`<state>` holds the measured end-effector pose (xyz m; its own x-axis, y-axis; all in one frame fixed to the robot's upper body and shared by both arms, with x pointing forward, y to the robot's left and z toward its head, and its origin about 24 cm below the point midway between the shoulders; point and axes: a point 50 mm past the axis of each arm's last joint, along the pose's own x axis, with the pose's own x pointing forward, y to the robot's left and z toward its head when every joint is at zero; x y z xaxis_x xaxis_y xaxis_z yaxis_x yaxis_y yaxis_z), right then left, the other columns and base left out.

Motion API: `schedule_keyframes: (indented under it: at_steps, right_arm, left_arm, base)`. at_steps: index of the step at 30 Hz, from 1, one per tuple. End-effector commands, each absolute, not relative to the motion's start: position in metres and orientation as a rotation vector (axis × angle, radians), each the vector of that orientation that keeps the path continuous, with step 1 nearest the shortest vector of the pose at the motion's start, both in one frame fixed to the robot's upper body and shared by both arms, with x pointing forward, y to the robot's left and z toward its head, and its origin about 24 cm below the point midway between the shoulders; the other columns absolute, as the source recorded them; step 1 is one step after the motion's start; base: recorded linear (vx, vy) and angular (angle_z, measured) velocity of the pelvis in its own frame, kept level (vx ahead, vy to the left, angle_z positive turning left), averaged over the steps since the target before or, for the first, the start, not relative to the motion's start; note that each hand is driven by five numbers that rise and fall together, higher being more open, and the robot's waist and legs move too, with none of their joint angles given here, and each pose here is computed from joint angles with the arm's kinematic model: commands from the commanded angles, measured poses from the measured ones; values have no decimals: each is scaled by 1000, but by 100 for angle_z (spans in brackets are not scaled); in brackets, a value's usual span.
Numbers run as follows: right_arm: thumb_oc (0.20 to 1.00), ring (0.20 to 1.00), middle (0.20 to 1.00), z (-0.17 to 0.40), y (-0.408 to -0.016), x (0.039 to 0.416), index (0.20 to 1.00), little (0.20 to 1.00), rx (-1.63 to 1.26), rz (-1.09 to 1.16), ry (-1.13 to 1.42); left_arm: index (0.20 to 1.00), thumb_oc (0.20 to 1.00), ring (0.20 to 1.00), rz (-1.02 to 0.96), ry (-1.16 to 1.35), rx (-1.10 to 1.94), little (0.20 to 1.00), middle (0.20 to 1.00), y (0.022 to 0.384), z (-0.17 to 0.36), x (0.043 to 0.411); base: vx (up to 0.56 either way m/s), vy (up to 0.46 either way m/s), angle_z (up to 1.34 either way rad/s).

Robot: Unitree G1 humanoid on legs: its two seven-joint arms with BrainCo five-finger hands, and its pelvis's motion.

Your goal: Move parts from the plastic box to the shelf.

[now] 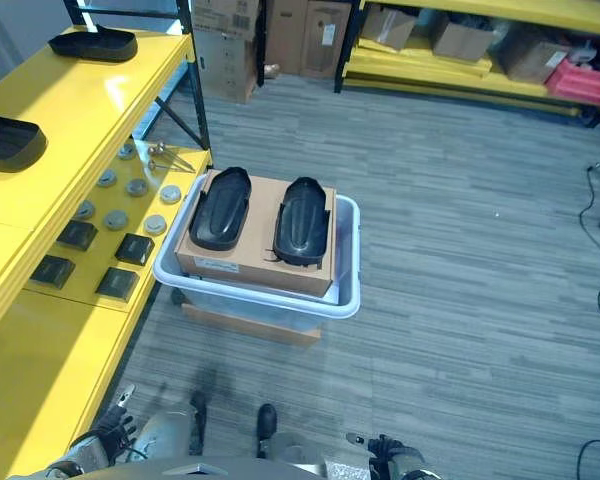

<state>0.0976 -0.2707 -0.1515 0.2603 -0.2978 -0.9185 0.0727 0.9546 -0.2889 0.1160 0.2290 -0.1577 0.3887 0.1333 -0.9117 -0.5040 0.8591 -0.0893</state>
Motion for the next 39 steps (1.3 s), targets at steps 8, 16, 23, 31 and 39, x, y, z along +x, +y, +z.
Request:
schedule_keyframes:
  at_steps: [8,16,23,31,39]
  right_arm:
    - [1000,1000,1000,-152,-271,88,1000,1000,-184,-327,1215]
    - [1000,1000,1000,-102,-285,166,1000,1000,-56,-675,677]
    - [1000,1000,1000,7,-310,220,1000,1000,-81,-826,59]
    - [1000,1000,1000,141,-315,220,1000,1000,-131,-814,-546]
    - [1000,1000,1000,145,-353,225,1000,1000,-279,-916,-400]
  left_arm:
    - [1000,1000,1000,442,1115,-323,1000,1000,231,-159,111]
    - [1000,1000,1000,393,1141,-281,1000,1000,229,-161,99]
    - [1000,1000,1000,403,1139,-303,1000,1000,230,-163,86]
    - [1000,1000,1000,461,1170,-329,1000,1000,231,-165,70]
    - [1000,1000,1000,429,1208,-273,1000,1000,233,-167,59]
  base:
    - [68,128,-19]
    - [30,39,-2]
    - [10,15,-3]
    - [40,15,-13]
    - [76,-30,-6]
